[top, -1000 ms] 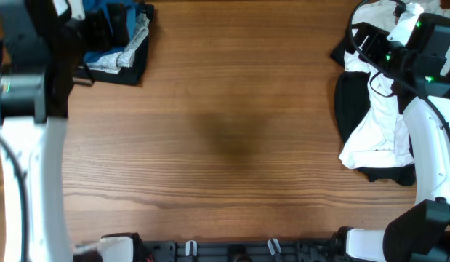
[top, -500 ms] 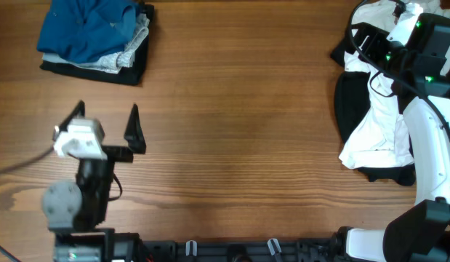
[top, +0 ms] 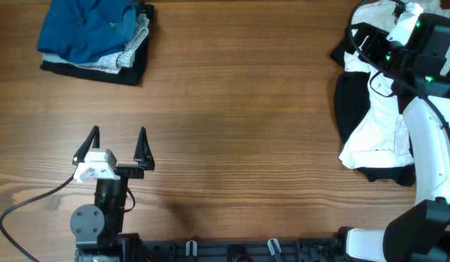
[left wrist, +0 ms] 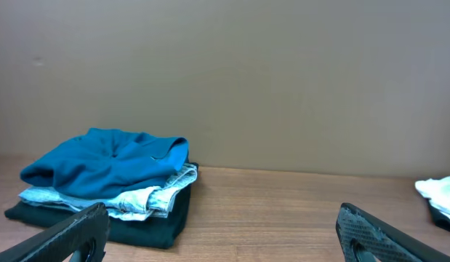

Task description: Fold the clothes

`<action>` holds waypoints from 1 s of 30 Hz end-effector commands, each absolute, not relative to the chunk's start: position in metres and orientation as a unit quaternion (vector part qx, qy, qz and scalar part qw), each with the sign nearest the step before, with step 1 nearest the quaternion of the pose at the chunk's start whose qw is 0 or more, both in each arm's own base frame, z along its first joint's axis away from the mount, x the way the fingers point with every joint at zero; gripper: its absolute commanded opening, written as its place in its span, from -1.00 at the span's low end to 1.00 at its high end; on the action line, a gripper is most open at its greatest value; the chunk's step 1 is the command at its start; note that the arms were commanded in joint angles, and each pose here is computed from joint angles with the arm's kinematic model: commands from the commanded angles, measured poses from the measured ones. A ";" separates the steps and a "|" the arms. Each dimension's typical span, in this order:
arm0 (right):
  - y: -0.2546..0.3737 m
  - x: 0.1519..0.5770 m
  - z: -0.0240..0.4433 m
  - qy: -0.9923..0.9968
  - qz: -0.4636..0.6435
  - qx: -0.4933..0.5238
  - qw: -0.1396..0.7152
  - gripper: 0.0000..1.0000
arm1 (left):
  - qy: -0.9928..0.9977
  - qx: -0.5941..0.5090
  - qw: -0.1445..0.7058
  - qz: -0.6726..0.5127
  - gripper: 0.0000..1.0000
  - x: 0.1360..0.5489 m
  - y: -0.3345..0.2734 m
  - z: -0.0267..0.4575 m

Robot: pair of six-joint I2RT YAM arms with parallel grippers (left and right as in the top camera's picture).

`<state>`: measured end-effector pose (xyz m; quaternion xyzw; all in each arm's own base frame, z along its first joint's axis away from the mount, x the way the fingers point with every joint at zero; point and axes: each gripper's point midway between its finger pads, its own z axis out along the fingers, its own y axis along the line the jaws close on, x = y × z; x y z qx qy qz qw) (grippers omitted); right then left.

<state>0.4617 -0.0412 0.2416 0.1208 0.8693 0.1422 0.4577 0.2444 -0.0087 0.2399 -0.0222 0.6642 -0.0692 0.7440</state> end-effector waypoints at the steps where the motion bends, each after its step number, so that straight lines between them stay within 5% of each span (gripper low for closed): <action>1: -0.041 0.464 0.239 0.871 0.144 0.115 0.456 0.99 | 0.658 -0.038 0.749 -0.068 0.99 0.243 -0.004 0.235; 16: -0.041 0.464 0.239 0.871 0.144 0.115 0.456 1.00 | 0.644 -0.048 0.761 -0.056 1.00 0.239 0.003 0.232; 30: -0.041 0.464 0.239 0.871 0.144 0.115 0.456 0.99 | 0.729 -0.080 0.676 -0.069 0.99 0.246 0.005 0.156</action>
